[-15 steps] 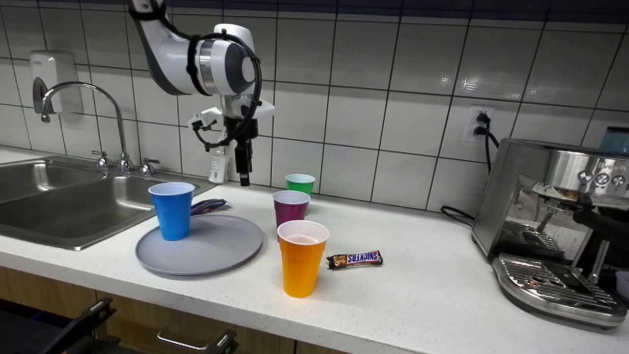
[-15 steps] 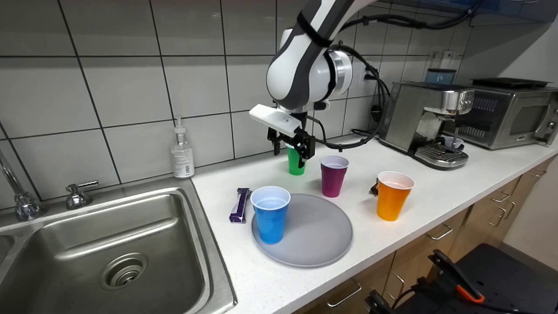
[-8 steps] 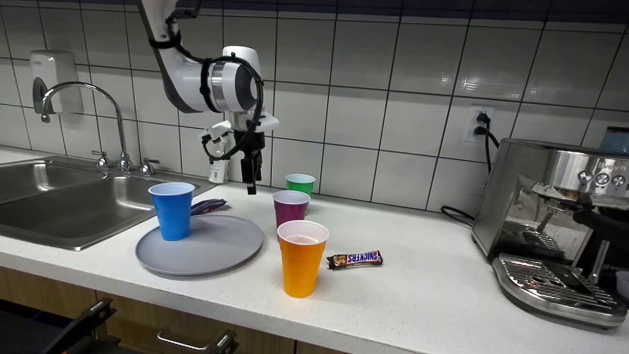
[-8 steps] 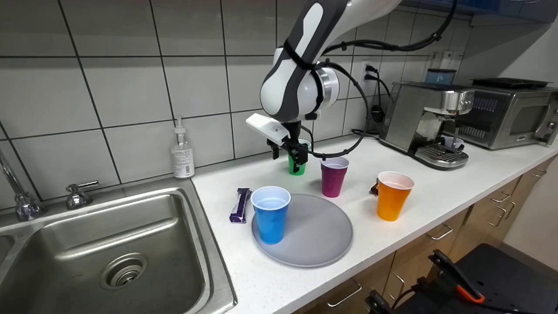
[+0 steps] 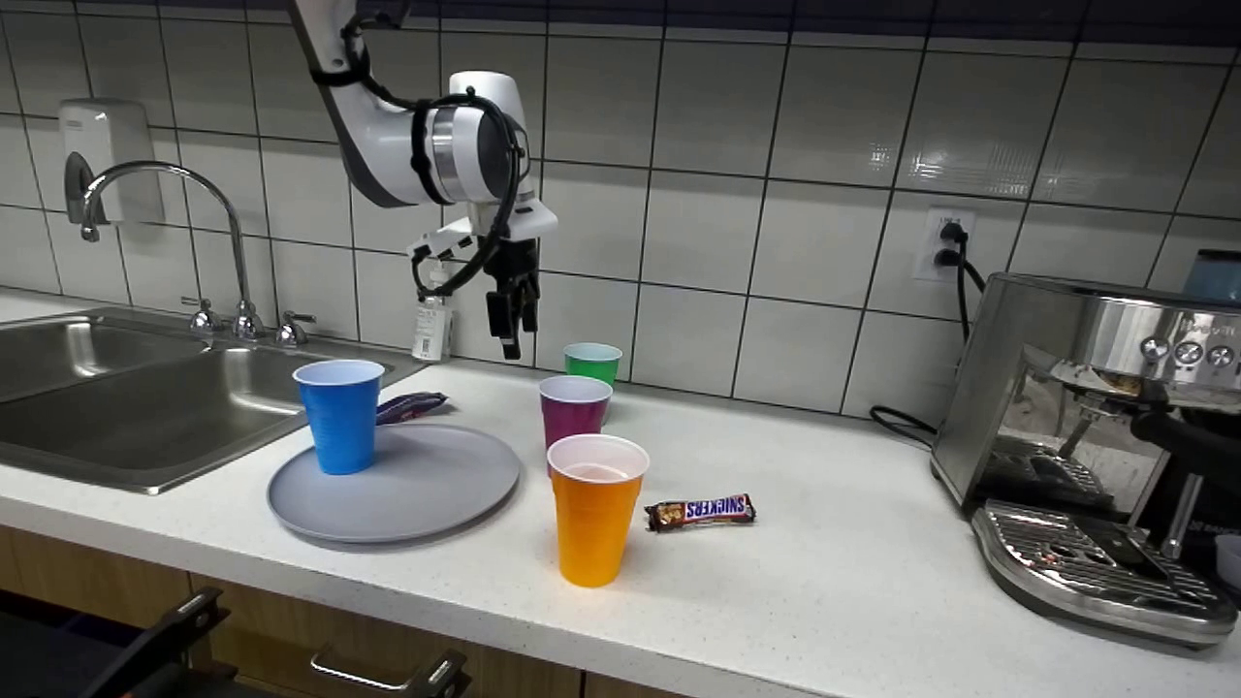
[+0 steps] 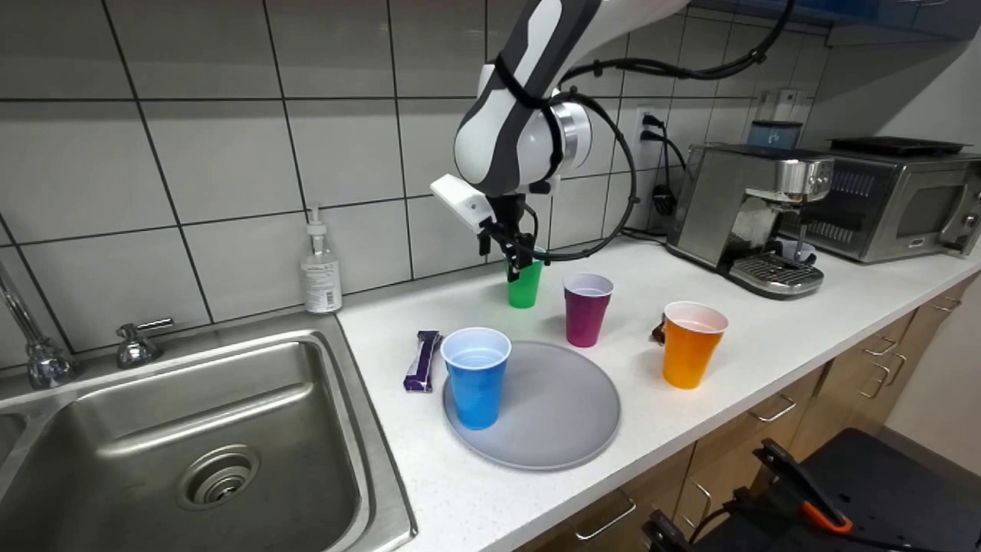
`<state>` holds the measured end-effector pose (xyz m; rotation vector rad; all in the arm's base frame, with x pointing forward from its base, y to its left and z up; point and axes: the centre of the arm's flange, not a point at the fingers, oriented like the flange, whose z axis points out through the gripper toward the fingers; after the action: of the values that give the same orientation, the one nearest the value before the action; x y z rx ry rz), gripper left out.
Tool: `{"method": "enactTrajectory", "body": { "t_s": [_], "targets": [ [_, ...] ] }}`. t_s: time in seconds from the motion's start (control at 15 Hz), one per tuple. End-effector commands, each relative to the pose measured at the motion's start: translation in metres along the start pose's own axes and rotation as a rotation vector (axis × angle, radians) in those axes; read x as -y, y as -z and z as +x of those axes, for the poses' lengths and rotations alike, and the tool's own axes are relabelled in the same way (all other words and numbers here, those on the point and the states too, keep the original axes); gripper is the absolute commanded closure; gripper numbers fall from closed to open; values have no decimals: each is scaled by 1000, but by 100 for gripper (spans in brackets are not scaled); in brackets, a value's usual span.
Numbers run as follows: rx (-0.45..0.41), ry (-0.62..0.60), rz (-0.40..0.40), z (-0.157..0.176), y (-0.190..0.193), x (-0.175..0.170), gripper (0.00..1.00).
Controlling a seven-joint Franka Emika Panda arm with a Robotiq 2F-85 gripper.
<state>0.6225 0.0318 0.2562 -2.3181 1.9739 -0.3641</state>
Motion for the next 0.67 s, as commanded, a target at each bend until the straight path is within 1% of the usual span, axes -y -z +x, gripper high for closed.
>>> {"method": "enactTrajectory", "body": {
  "t_s": [0.0, 0.33, 0.6],
  "targets": [
    [-34, -79, 11, 8, 5, 12, 0],
    [-54, -163, 22, 32, 8, 17, 0],
    [-70, -226, 22, 45, 6, 13, 0]
  ]
}}
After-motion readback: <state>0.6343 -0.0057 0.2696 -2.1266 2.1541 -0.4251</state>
